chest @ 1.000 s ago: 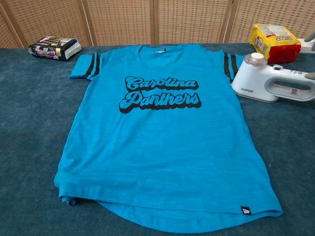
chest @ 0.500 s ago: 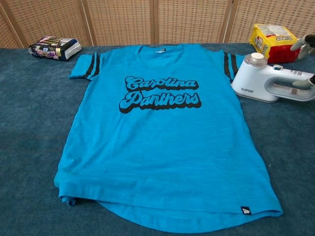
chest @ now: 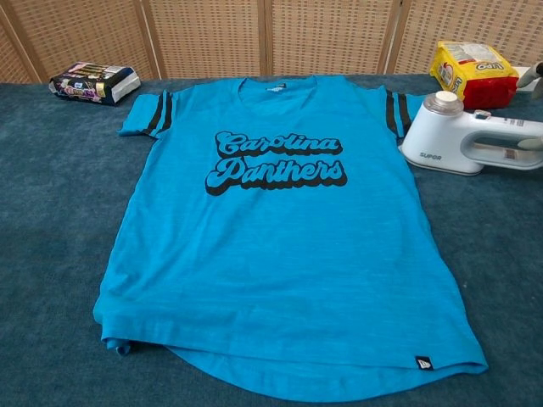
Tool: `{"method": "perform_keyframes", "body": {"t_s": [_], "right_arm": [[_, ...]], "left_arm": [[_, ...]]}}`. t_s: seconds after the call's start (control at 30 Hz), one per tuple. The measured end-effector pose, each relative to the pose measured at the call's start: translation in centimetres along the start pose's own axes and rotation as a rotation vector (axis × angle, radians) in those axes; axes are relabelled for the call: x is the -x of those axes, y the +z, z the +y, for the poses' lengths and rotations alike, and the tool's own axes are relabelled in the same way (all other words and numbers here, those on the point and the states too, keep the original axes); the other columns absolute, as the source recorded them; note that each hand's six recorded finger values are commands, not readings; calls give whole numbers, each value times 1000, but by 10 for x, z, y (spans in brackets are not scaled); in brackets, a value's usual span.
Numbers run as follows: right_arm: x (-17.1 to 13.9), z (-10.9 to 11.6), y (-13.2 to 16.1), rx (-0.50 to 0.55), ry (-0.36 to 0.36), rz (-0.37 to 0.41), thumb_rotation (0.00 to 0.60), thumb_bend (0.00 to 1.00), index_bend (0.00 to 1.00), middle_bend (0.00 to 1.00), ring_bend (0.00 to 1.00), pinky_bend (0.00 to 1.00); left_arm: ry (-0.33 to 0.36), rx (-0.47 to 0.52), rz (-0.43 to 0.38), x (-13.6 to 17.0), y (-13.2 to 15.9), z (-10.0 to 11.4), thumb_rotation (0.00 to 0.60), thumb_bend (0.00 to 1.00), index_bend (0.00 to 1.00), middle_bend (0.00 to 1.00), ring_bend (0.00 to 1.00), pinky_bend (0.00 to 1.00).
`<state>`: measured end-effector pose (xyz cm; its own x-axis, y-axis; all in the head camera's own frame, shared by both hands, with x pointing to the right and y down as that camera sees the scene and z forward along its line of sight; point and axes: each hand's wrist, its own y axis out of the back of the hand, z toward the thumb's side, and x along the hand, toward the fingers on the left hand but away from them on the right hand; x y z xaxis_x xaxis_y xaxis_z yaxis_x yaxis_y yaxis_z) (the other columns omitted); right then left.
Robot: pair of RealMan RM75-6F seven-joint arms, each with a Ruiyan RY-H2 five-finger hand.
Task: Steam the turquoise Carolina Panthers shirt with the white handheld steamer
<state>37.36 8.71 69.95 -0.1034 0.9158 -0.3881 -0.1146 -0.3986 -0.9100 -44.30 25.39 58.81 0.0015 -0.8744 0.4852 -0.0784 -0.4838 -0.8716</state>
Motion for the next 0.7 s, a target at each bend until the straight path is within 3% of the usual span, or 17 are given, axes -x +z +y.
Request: {"method": "perform_keyframes", "body": {"t_s": [0.27,0.7], "right_arm": [[12,4,-24,-41,-37,-50,513,241,187,280,237,303],[12,-5,-8,-9,-12,-28,517,241,187,288,247,308]], "left_arm": [[-4,-2,-7,-3,4,-1,550,168,322,324,222,223],[-10,2,-1,0,1,-3,543,168,322,324,221,223]]}}
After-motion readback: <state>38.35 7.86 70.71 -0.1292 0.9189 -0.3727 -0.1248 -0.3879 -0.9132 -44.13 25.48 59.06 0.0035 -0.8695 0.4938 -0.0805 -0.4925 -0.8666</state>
